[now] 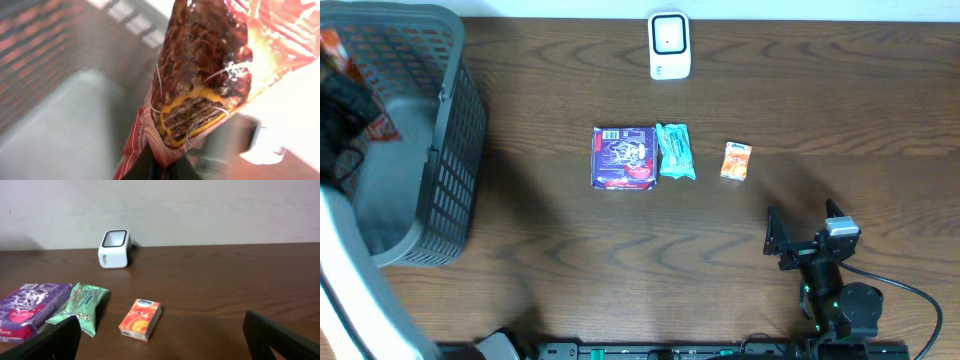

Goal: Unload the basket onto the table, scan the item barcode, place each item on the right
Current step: 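Reach the left gripper into the basket and grasp the red Top bar, then carry the red bar past the scanner and place it beside green pack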

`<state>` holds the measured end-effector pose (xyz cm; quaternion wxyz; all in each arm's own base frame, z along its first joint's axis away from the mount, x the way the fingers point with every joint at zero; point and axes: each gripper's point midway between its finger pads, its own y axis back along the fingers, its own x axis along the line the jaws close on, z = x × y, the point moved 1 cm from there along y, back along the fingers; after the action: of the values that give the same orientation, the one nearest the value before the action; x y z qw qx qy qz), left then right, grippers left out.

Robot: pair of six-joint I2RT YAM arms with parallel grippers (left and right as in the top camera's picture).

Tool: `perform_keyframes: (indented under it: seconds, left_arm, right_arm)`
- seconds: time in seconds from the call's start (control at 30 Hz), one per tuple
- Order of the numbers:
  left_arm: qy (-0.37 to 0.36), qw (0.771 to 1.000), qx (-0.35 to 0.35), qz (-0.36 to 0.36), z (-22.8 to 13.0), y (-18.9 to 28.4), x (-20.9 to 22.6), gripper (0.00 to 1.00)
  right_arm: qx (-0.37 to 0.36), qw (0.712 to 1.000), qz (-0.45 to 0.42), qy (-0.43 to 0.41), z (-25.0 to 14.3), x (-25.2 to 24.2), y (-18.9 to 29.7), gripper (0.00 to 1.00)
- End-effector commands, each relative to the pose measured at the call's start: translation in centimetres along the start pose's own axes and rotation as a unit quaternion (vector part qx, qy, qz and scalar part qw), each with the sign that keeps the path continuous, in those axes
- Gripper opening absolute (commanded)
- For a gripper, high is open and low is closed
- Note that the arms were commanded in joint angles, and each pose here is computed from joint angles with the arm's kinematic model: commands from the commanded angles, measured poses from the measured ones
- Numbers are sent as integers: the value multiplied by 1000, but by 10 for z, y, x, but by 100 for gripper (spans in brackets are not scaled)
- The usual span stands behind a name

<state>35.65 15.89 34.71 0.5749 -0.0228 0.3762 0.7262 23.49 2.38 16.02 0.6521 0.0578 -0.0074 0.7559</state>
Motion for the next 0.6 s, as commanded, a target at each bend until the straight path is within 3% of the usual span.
perform_keyframes:
  seconds: [0.0,0.13,0.17,0.4,0.57]
  left_arm:
    - [4,983,13,-185,-7,37,-89,7]
    - [-64,952,62,-294,-50,52,-176,7]
    - [-85,943,94,-306,-77,46,-203,7]
    - [-155,943,161,-247,-171,-4,-263,7]
    - [-131,959,194,-162,-228,-48,-277,7]
  right_arm:
    - [-1,1000,-7,-5,0,-3,0,99]
    - [-1,1000,-7,-5,0,-3,0,99]
    - [-1,1000,-7,-5,0,-3,0,99]
    - [-1,1000,-7,-5,0,-3,0,99]
    - [-1,1000,-7,-5,0,-3,0,99]
